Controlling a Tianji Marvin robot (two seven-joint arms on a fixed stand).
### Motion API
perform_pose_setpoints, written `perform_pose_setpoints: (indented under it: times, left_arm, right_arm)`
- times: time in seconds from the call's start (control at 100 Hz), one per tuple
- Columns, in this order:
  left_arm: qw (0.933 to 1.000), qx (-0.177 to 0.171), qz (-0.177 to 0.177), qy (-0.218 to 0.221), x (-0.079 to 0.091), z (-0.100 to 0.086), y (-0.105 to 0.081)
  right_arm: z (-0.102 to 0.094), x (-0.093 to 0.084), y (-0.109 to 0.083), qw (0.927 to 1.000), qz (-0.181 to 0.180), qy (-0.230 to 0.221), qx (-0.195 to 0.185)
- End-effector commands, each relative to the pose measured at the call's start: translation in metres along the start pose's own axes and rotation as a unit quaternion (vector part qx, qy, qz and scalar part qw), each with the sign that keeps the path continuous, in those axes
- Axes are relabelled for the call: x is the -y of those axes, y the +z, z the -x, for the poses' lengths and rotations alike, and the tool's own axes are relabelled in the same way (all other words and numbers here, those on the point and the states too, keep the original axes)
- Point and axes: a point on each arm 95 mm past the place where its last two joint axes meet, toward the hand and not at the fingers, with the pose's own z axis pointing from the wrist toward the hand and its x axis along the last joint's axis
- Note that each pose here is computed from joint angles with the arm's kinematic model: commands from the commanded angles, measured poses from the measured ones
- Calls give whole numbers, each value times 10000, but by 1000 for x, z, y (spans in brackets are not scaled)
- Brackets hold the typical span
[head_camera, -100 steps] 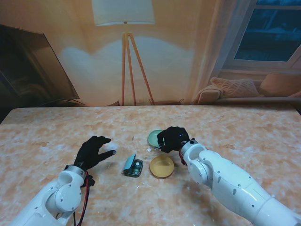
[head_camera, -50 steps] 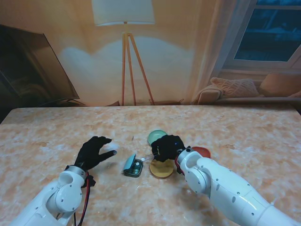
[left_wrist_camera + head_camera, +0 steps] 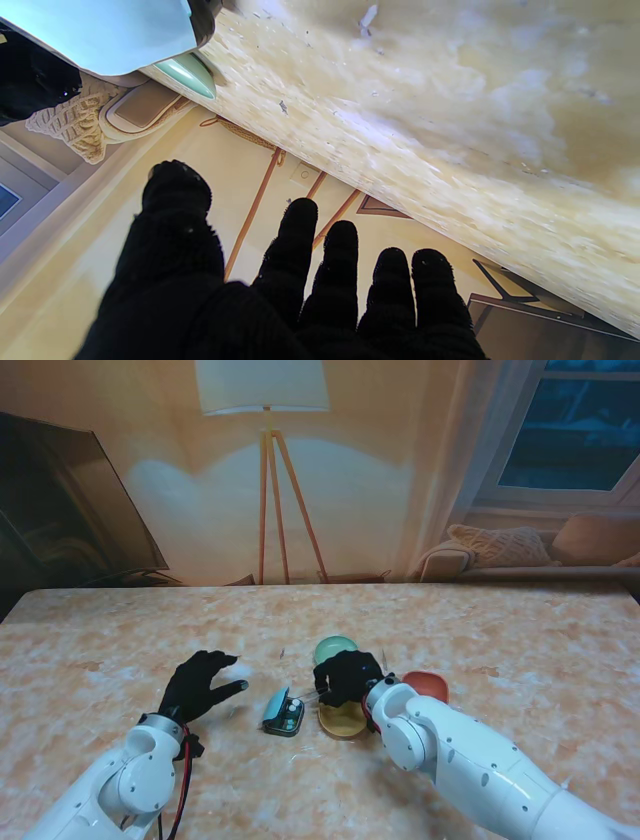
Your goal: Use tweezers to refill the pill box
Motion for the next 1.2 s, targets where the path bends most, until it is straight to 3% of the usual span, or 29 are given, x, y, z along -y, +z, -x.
perform_pose_setpoints:
  times: [0.0, 0.73, 1.19]
  left_arm:
    - [10000, 21, 60, -35, -3, -1, -3]
    - [9999, 81, 16, -76, -3, 0, -4]
    - [10000, 62, 1, -53, -1, -1, -5]
  right_arm:
    - [-6, 3, 2, 9999, -99, 38, -24]
    - [-3, 6, 9, 9997, -189, 122, 119]
    - [15, -20, -10, 9994, 103, -31, 330]
